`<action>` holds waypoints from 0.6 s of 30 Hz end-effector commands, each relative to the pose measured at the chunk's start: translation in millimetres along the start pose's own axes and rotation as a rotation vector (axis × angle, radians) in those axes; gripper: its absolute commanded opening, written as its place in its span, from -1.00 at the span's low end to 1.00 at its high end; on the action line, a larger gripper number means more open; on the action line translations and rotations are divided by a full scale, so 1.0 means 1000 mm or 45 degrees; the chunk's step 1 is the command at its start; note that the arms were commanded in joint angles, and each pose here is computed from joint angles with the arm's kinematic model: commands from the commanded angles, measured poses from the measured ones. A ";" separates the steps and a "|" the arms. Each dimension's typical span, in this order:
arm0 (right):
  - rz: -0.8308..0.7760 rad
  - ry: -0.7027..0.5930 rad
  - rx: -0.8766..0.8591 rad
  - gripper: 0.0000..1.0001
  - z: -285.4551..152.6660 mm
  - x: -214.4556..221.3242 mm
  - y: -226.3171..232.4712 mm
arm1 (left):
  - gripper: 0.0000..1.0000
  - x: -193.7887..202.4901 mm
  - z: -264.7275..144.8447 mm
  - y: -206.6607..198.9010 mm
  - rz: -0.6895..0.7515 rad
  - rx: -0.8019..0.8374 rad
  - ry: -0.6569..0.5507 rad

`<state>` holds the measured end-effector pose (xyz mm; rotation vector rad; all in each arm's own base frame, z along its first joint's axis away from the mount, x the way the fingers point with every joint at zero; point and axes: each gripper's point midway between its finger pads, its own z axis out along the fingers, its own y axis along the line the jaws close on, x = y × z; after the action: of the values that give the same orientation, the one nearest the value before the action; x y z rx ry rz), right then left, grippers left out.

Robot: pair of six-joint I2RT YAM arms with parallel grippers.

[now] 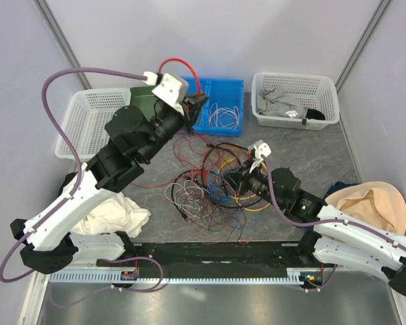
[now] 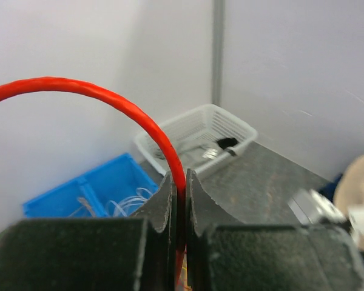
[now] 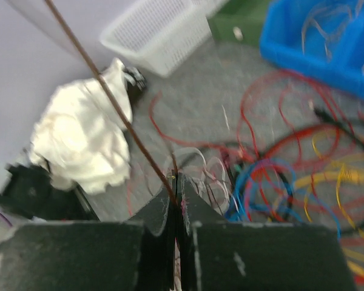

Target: Untangle the cables

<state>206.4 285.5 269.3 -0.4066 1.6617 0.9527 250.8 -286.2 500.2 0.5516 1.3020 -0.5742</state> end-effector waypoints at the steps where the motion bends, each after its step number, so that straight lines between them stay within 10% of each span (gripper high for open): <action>1: 0.046 0.145 0.190 -1.00 -0.017 0.052 -0.037 | -0.96 -0.059 -0.003 0.055 -0.062 -0.242 -0.184; 11: 0.067 0.165 0.413 -1.00 -0.032 0.074 -0.074 | -0.97 -0.041 0.001 0.176 0.003 -0.805 -0.053; 18: 0.083 0.198 0.346 -1.00 -0.028 0.090 -0.069 | -0.97 0.020 0.020 0.181 -0.245 -0.615 0.037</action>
<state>219.7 259.1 235.1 -0.1885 1.7187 0.8780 387.8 -201.4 429.6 0.2031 1.6781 -0.3105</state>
